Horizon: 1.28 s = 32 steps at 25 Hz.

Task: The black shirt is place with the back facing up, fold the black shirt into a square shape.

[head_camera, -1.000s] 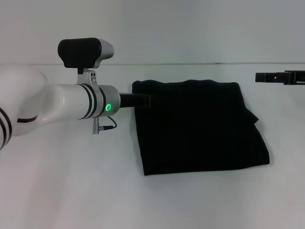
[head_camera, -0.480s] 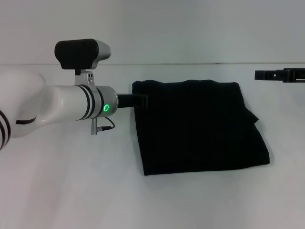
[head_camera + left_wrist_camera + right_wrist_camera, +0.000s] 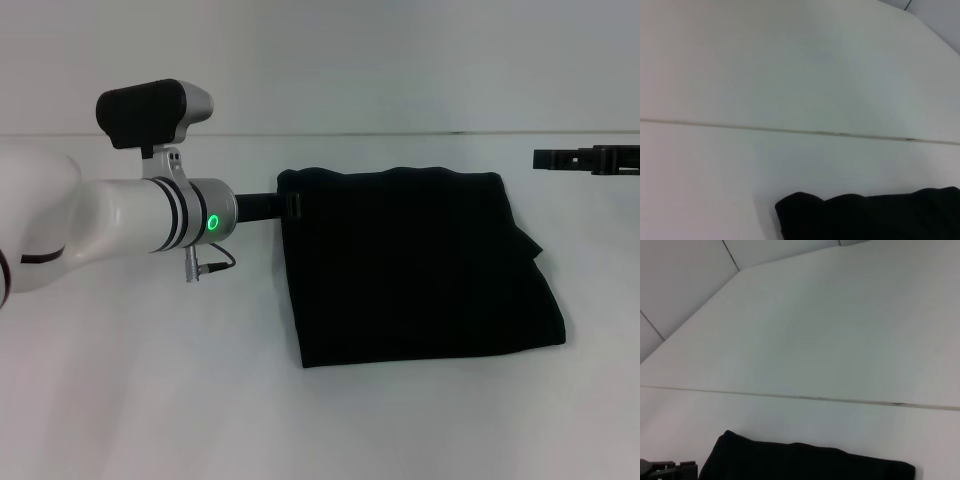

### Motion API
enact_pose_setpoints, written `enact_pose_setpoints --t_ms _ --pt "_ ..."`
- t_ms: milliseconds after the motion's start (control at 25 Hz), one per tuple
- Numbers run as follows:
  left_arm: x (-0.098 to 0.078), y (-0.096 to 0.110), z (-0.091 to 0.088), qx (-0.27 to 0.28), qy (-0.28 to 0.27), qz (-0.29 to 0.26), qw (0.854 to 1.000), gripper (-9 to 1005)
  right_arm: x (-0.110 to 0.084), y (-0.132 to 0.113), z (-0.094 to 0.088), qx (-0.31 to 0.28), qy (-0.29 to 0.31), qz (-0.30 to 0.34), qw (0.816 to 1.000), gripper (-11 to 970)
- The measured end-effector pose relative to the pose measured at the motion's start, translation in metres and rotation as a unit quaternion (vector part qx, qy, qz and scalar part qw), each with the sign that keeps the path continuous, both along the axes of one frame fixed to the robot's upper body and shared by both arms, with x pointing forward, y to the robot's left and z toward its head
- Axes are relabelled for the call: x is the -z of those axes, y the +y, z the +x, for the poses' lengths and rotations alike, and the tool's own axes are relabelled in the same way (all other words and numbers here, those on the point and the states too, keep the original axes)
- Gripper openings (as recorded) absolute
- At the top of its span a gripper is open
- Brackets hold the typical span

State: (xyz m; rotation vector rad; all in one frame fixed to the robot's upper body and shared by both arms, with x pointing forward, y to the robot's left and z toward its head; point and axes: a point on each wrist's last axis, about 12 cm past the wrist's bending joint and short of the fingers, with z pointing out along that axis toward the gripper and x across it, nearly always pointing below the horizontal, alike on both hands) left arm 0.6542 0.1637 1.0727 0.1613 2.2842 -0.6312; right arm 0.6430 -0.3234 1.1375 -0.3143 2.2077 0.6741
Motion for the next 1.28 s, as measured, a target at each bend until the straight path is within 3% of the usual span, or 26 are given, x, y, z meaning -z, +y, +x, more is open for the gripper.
enact_pose_setpoints --t_ms 520,640,840,1080,1280 --pt "0.0053 -0.0037 -0.0046 0.004 0.010 -0.002 1.000 388 0.0002 0.0001 -0.0006 -0.002 -0.001 -0.001 1.000 926" --pt "0.0059 -0.0065 -0.0053 0.009 0.013 -0.001 1.000 597 -0.0005 0.0000 -0.0002 -0.002 -0.002 -0.001 1.000 926" --pt "0.0053 -0.0074 -0.0050 0.017 0.010 0.005 1.000 754 -0.0007 0.0001 0.0002 -0.002 -0.002 -0.002 1.000 927" --pt "0.0034 -0.0056 -0.0034 0.021 0.001 0.012 1.000 547 -0.0017 0.0003 0.0008 -0.002 -0.004 -0.003 1.000 927" --pt "0.0028 -0.0048 -0.0028 0.021 0.001 0.013 1.000 302 -0.0022 0.0005 0.0013 -0.002 -0.005 -0.003 1.000 927"
